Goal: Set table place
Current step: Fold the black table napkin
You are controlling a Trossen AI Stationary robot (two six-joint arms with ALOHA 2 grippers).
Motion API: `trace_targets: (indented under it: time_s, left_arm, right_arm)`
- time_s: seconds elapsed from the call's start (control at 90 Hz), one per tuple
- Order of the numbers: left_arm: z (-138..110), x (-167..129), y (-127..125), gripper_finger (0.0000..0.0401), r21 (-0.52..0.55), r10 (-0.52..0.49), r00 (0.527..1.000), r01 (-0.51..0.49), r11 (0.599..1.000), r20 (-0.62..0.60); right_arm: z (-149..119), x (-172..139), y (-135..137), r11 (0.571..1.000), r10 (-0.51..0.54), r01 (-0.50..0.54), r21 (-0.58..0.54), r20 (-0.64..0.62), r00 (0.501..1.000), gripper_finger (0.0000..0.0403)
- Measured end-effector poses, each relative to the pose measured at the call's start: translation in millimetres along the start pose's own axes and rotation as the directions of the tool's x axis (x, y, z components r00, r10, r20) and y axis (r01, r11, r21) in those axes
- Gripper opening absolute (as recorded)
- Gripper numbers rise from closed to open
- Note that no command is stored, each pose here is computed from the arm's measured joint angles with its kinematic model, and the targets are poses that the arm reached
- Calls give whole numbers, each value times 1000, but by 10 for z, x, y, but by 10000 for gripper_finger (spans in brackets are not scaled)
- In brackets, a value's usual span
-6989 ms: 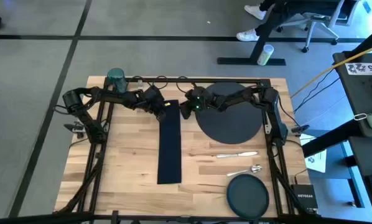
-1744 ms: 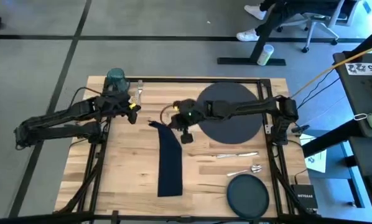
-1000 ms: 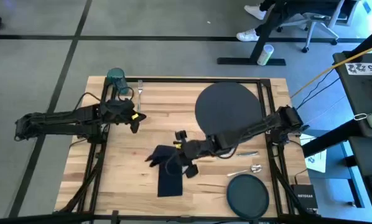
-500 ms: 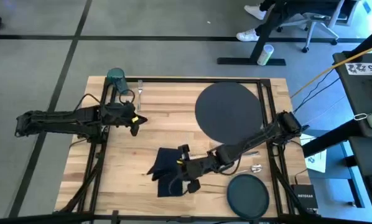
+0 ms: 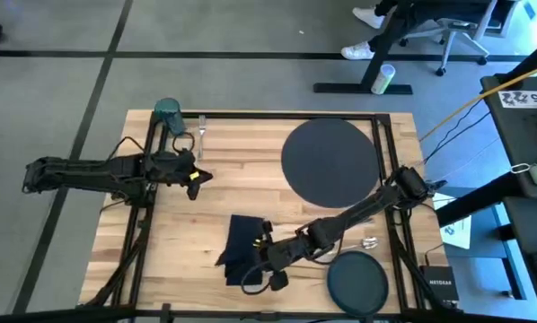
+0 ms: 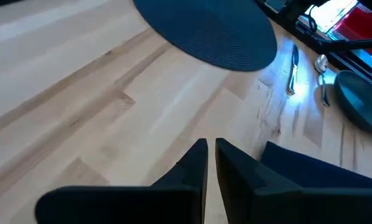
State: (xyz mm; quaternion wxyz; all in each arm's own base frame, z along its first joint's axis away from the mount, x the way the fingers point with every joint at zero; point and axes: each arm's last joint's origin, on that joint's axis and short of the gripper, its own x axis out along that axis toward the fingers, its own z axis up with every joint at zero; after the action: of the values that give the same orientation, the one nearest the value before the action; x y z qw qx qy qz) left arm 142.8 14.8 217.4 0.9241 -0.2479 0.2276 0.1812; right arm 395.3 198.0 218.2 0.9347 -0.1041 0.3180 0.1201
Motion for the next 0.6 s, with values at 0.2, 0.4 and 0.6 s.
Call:
trace_targets:
  time_s: [0.2, 0.4, 0.6]
  left_arm:
    - [-7, -3, -12, 14, -3, 4, 1000, -4, 1000, 4]
    - [-8, -3, -11, 14, -4, 4, 1000, -4, 1000, 3]
    - [-55, 9, -76, 14, -1, -29, 999, 29, 1000, -29]
  right_arm:
    - [4, 0, 2, 1000, 6, -6, 1, 4, 1000, 111]
    - [-6, 0, 5, 999, 25, -25, -33, -7, 1000, 141]
    - [-48, -3, 22, 992, 86, -91, -88, -53, 995, 117]
